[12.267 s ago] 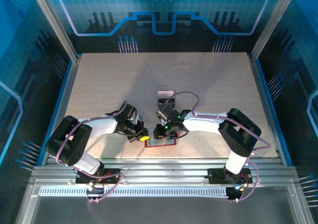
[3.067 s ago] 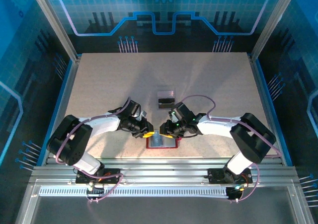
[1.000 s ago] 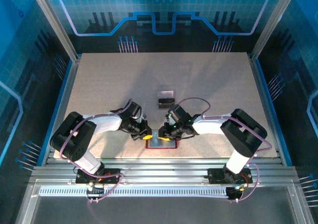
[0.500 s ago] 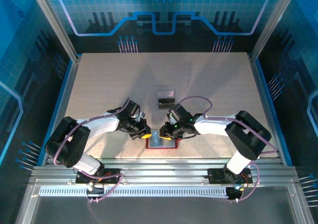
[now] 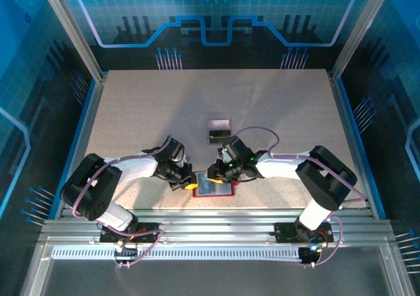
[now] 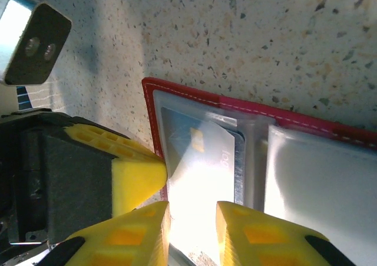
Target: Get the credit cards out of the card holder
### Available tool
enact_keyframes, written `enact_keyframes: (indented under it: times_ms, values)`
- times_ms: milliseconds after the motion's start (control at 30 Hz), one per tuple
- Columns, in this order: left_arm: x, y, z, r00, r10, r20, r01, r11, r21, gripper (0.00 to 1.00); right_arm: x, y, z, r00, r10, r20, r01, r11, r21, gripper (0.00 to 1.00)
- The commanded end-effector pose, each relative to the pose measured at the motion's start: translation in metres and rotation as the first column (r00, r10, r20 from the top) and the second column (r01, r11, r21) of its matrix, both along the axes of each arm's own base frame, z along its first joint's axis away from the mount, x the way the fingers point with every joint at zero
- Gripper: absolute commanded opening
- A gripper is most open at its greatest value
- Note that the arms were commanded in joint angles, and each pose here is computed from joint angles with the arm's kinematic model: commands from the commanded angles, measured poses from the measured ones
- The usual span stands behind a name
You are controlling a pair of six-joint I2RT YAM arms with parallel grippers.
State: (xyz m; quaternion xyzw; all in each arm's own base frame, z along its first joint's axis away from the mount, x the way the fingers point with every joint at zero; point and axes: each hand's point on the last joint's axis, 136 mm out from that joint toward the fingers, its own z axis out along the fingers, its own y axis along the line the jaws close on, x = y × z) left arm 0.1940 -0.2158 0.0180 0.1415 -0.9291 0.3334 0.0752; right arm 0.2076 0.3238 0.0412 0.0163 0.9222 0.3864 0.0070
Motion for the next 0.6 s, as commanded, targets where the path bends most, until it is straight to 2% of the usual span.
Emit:
enact_keyframes:
  times_ms: [0,267,567]
  values:
    - [-0.004,0.003,-0.005,1.0,-0.026,0.003,0.026,0.999,0.027,0.03,-0.012,0.002,-0.012,0.999,0.022,-0.043,-0.022,1.0,-0.003,0.27]
    - [-0.004,0.004,-0.005,1.0,-0.028,0.004,0.028,0.999,0.033,0.03,-0.015,0.001,-0.021,0.998,0.021,-0.064,-0.022,1.0,-0.014,0.27]
    - [-0.002,0.004,-0.005,1.0,-0.028,0.002,0.028,0.999,0.037,0.03,-0.015,-0.014,-0.024,0.999,0.02,-0.042,-0.025,0.993,-0.114,0.27]
